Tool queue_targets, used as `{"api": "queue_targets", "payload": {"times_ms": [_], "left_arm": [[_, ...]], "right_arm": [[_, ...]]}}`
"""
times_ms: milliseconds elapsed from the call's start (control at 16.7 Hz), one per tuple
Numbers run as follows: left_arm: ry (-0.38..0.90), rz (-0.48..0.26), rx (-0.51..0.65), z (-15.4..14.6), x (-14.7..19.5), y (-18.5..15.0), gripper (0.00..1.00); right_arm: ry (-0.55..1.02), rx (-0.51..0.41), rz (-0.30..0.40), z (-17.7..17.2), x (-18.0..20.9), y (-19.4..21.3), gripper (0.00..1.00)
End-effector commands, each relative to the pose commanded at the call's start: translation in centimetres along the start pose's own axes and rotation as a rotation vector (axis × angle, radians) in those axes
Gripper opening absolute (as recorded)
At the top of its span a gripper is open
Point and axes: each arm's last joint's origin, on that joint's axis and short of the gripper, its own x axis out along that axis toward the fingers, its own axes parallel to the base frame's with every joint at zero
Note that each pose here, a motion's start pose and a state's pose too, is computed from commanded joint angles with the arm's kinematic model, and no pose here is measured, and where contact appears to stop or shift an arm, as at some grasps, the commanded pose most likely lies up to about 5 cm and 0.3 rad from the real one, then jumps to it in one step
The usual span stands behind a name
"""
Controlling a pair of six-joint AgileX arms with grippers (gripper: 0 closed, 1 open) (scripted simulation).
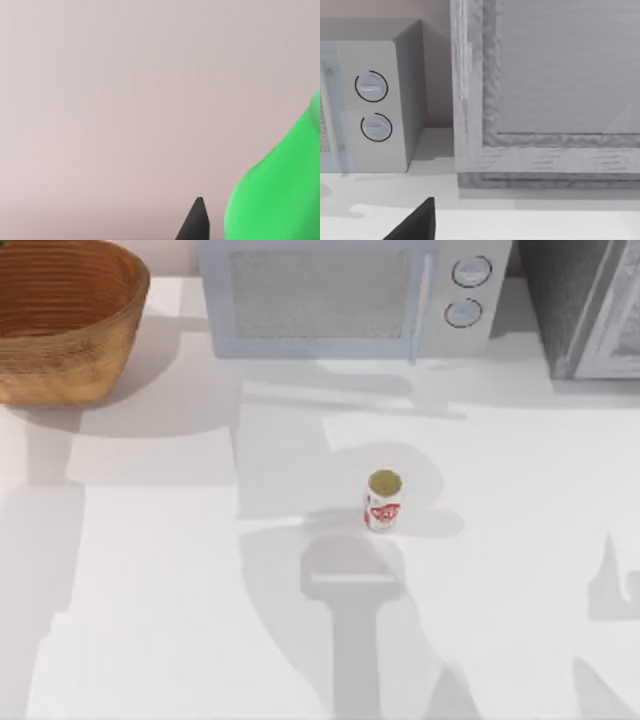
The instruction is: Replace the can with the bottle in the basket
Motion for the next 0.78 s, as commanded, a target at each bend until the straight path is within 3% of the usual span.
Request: {"api": "queue_targets", "payload": {"times_ms": [60,780], "left_arm": [[0.000,0.000,0.000,0.00,0.00,0.00,0.00],[0.000,0.000,0.000,0.00,0.00,0.00,0.90]], "right_arm": [[0.000,0.000,0.000,0.00,0.00,0.00,1.00],[0.000,0.000,0.000,0.00,0.00,0.00,1.00]]}}
